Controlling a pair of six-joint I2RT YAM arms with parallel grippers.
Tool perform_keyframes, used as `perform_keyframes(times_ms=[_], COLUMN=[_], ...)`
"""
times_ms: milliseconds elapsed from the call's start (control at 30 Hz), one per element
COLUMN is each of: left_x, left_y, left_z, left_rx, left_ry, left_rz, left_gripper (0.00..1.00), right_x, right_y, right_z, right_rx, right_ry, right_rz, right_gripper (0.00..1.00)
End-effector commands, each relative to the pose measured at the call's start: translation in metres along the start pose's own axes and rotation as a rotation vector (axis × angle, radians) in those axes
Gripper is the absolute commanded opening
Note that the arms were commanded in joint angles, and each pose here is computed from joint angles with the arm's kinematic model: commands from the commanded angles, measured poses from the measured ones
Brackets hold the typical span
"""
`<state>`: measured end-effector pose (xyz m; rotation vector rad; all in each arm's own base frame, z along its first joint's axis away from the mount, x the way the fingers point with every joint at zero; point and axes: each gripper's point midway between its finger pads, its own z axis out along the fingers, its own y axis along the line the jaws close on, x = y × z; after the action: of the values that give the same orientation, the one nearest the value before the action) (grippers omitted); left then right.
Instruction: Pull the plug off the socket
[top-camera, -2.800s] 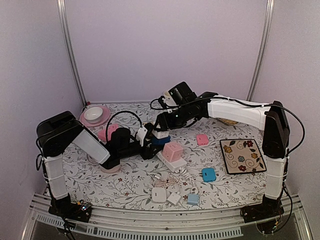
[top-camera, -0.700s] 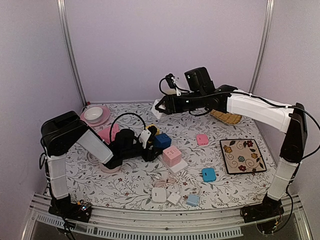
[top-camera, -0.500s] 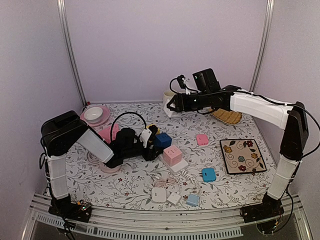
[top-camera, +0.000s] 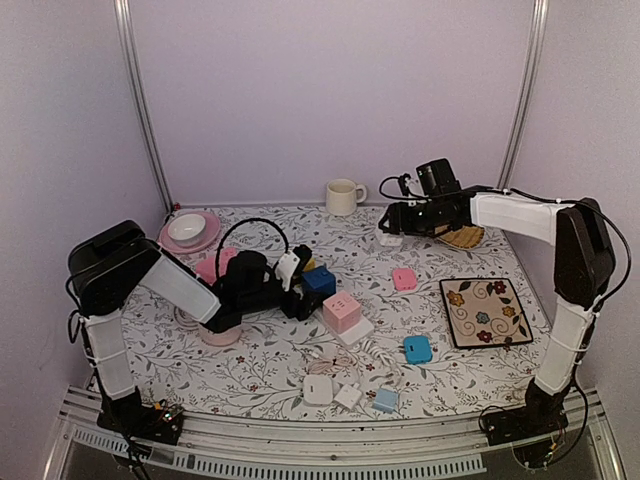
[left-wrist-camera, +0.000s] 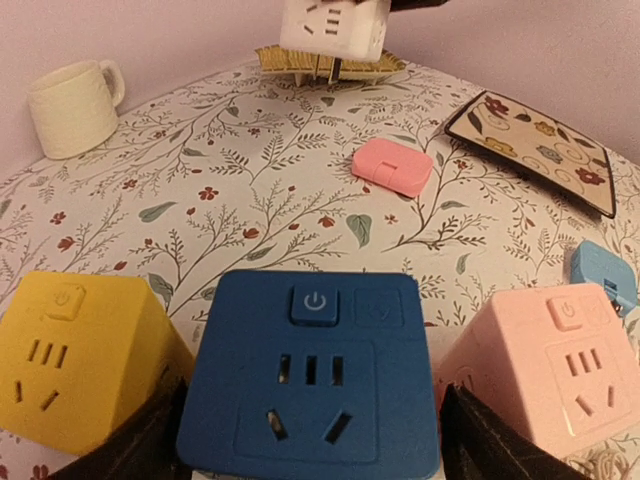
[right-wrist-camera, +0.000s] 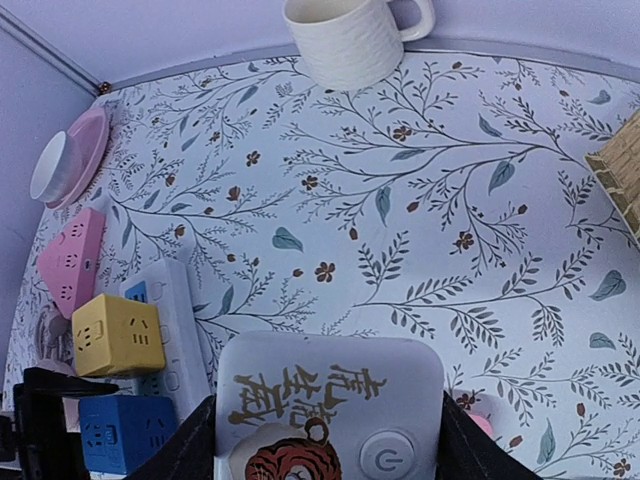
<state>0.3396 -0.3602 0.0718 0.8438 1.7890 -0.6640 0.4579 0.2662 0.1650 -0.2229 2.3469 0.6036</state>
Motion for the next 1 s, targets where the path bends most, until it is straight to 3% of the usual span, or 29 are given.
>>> perform_keyframes(times_ms=[0,367,600,767,967], left_x=[-0.020,-0.043,-0.056,-0.060,-0.062], left_y=[-0.003,-0.002,0.015,0.032,0.039], left_z=[-0.012,-0.036,-0.053,-0.068,-0.081], left_rx=[0.016,-0.015,-0.089,-0.118,-0.125], left_ry=[-0.050,-0.103,-0.110,-0.147,-0.177], left_rz=[0.007,-0.035,-0.159,-0.263,-0.290], left_gripper=[0.95,0.97,0.97,0.97,0.97], right_x=[0.001,0.020,0.025,0.028,0.033], right_y=[-0.025,-0.079,-0.095,-0.096,-0.106], right_z=[0.017,0.045,0.063,0.074,0.073], right_rx=[0.022,0.070,-0.007,-0.048,-0.032], right_ry=[-0.012,0.044,0.068,0.083,0.088], right_rz=[0.040,0.116,0.171,0.196,0.216], right_gripper=[0.22,0.26,0.29,0.38,0.59])
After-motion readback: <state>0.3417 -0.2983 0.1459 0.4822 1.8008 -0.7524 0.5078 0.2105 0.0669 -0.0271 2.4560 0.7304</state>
